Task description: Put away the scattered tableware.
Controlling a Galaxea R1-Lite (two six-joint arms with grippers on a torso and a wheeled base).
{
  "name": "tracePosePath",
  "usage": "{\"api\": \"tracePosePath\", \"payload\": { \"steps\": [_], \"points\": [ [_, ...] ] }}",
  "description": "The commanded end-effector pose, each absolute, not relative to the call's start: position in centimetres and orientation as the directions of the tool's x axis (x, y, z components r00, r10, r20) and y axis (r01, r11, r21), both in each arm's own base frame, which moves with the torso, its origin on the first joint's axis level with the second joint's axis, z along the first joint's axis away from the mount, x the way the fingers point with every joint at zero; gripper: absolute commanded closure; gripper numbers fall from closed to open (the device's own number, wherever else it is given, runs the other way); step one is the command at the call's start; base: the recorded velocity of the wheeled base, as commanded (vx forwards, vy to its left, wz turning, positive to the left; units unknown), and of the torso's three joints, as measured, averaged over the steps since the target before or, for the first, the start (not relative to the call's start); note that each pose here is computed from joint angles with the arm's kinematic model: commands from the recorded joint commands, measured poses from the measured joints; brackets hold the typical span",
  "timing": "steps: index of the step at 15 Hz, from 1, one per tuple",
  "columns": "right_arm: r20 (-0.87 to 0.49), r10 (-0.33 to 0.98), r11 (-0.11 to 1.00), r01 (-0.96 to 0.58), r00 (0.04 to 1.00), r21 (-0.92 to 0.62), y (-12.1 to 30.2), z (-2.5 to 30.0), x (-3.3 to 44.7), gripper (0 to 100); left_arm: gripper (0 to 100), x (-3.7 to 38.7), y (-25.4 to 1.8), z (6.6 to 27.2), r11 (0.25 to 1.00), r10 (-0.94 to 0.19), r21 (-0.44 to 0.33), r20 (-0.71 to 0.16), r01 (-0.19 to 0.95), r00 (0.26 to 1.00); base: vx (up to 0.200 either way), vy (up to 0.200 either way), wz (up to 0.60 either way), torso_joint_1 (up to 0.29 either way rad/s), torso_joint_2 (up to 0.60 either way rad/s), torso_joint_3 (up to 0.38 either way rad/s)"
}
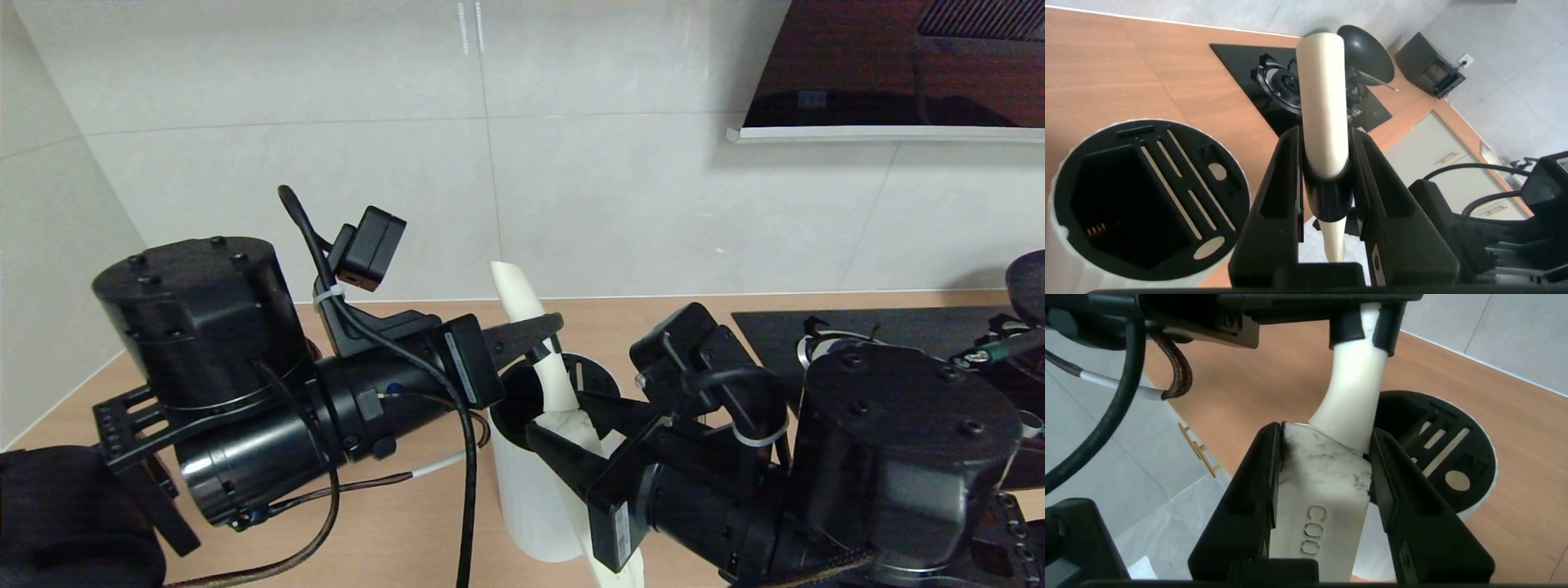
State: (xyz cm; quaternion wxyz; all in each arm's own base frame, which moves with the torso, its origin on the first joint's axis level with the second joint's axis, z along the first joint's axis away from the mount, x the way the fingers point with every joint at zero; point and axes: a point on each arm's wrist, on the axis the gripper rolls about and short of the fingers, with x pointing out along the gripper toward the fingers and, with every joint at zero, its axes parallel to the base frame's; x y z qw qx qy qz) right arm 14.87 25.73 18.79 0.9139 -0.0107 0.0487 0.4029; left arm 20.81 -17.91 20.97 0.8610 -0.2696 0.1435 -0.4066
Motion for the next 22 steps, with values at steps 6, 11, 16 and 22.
{"api": "tracePosePath", "payload": {
  "steps": [6,11,16,22],
  "points": [
    [-0.102,0.723,0.688,-0.725,0.684,0.015,25.8,18.6,15.0,0,100,20.7,-17.8,21.1,0.521,-0.778,-0.58,-0.021,0.626,0.628,0.0,0.0,0.0,0.0,0.0,0.0],
    [-0.08,0.715,0.698,-0.716,0.695,0.02,25.3,19.3,14.9,0,100,20.4,-17.5,22.4,0.524,-0.757,-0.573,0.026,0.63,0.653,0.0,0.0,0.0,0.0,0.0,0.0],
    [0.031,0.629,0.776,-0.63,0.777,0.04,21.5,22.6,16.4,0,100,19.5,-14.0,26.5,0.621,-0.661,-0.416,0.179,0.665,0.729,0.0,0.0,0.0,0.0,0.0,0.0],
    [0.052,0.577,0.816,-0.578,0.815,0.011,19.9,23.2,17.4,0,100,19.9,-11.2,27.0,0.765,-0.595,-0.123,0.243,0.632,0.766,0.0,0.0,0.0,0.0,0.0,0.0]
  ]
}}
